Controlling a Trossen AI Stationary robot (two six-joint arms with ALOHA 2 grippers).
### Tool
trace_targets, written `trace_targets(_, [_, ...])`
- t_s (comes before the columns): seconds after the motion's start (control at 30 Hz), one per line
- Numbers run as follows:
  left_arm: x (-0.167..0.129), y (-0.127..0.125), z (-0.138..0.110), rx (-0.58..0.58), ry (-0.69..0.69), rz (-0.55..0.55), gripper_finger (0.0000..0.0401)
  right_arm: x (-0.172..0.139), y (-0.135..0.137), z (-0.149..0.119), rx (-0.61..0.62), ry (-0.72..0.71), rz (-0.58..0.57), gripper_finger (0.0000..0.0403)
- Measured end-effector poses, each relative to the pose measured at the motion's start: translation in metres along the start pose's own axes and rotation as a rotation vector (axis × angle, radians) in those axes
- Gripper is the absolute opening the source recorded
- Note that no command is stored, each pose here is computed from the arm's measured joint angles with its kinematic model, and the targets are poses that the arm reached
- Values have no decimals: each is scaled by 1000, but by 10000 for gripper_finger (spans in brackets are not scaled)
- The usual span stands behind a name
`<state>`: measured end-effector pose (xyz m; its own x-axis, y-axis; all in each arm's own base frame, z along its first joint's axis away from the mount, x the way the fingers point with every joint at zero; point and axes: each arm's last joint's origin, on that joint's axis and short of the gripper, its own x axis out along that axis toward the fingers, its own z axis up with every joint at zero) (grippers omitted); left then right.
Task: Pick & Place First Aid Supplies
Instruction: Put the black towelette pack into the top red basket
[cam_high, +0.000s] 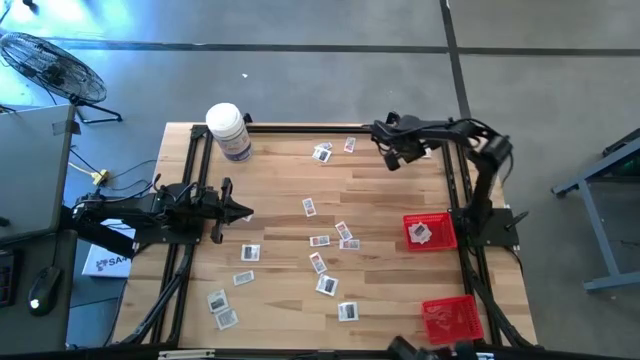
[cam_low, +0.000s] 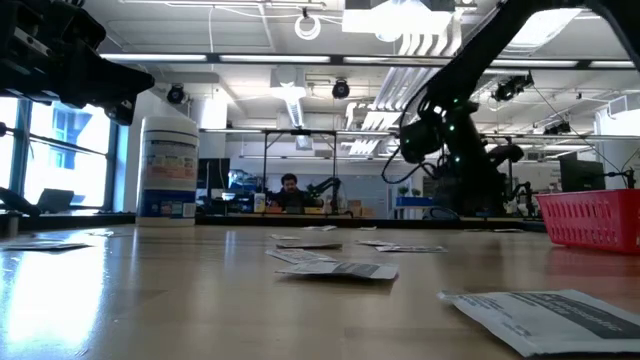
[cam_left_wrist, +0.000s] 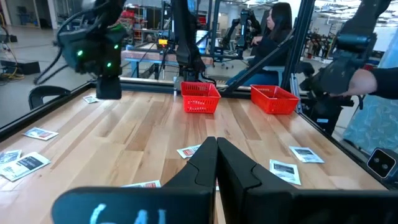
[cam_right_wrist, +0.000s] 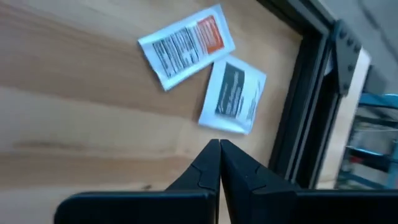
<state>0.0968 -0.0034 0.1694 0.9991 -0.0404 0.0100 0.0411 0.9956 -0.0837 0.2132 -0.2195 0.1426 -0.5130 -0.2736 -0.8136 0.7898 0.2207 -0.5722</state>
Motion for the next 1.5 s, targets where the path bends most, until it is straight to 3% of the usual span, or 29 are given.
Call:
trace_targets(0.23, [0,0,0,0,0,0,0,22,3,9,1,73,-74,2])
trace_targets(1.5, [0,0,0,0,0,0,0,30,0,17,-115,128,89,3])
